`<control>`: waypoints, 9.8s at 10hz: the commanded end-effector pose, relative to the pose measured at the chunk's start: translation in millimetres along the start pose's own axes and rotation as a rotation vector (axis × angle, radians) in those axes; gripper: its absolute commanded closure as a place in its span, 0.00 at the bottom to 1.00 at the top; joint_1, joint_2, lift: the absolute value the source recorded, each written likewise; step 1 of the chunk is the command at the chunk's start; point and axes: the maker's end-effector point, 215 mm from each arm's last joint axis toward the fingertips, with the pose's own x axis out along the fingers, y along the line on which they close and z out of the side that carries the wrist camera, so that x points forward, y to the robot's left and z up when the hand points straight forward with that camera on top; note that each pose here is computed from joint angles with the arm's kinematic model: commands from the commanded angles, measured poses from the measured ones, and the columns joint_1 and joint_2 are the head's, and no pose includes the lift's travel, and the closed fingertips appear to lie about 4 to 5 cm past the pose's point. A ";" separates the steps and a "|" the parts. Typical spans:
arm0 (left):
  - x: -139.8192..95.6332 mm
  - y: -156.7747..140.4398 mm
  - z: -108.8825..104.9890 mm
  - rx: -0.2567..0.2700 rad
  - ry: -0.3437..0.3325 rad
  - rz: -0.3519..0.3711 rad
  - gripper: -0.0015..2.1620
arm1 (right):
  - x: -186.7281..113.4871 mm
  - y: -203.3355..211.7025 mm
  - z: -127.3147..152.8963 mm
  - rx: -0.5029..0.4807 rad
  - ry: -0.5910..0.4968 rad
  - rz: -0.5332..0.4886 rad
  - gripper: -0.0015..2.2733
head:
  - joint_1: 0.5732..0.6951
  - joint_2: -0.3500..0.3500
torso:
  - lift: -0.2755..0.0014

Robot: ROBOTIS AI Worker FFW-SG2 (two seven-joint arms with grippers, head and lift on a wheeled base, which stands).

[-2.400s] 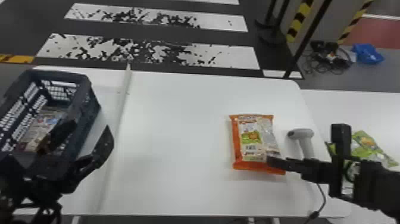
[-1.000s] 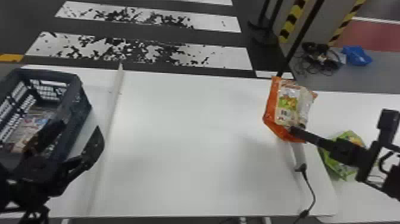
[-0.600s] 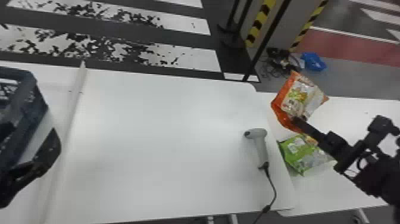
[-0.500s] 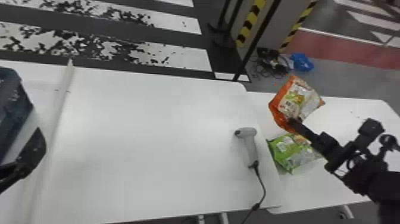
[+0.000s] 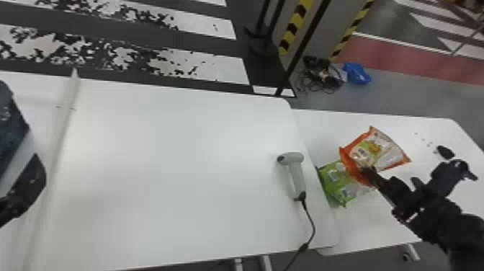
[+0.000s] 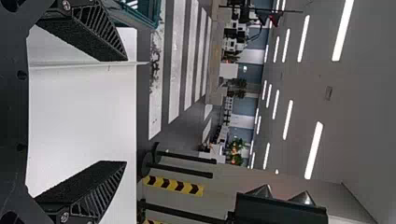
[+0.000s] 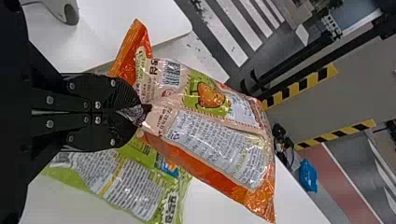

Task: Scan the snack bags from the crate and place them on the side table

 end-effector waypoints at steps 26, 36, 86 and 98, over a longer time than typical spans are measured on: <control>1.6 -14.3 2.4 -0.043 -0.020 0.044 0.04 | -143.7 336.8 -209.1 -0.594 -0.457 0.425 0.03 | 1.00 0.52 | 0.70; 4.6 163.4 82.4 0.207 0.140 0.182 0.07 | -131.0 318.8 -232.2 -0.620 -0.400 0.406 0.03 | 1.00 0.79 | 0.70; 60.9 234.6 38.7 0.079 0.464 -0.281 0.98 | -92.5 308.4 -268.1 -0.671 -0.248 0.387 0.03 | 1.00 0.91 | 0.70; 94.3 -19.7 50.3 -0.055 0.445 -0.482 0.99 | -106.5 327.4 -243.8 -0.640 -0.317 0.396 0.03 | 1.00 0.63 | 0.70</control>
